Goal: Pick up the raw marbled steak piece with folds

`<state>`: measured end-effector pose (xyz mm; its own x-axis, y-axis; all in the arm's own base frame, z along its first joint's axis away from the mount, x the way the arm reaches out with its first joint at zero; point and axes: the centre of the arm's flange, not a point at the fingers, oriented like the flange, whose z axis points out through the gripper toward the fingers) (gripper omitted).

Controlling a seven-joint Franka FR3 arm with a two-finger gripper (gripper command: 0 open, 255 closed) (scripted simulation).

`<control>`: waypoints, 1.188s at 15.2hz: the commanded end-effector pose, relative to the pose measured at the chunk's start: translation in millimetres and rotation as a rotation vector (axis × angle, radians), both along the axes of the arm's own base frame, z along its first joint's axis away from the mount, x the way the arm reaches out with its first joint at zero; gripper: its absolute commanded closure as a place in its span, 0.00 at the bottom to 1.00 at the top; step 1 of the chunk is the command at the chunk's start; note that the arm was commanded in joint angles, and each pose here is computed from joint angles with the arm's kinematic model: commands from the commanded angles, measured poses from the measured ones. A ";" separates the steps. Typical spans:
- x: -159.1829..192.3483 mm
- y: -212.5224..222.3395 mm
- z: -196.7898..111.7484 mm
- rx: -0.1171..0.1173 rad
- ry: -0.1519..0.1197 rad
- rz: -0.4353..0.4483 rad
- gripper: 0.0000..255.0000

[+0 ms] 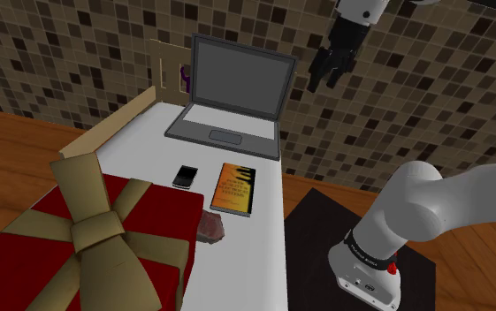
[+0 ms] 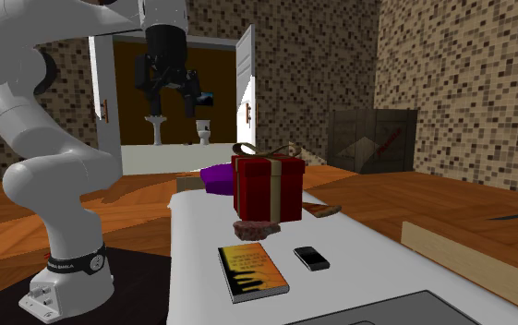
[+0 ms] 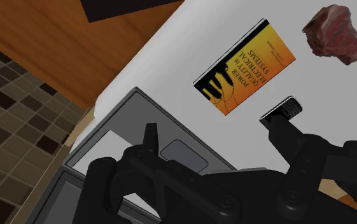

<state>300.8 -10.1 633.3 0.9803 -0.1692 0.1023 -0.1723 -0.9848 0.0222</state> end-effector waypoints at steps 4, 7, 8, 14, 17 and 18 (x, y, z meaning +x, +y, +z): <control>18.2 25.9 -24.4 -0.006 0.006 0.048 0.00; 35.0 52.6 -49.0 -0.013 0.011 0.096 0.00; 40.3 61.6 -57.3 -0.015 0.013 0.112 0.00; 68.6 117.0 -107.6 -0.027 0.024 0.208 0.00; 80.5 145.4 -133.1 -0.033 0.030 0.256 0.00; 84.1 154.9 -141.6 -0.035 0.032 0.272 0.00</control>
<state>380.5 135.7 497.8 0.9935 0.0871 0.0731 0.0830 -0.9949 0.0575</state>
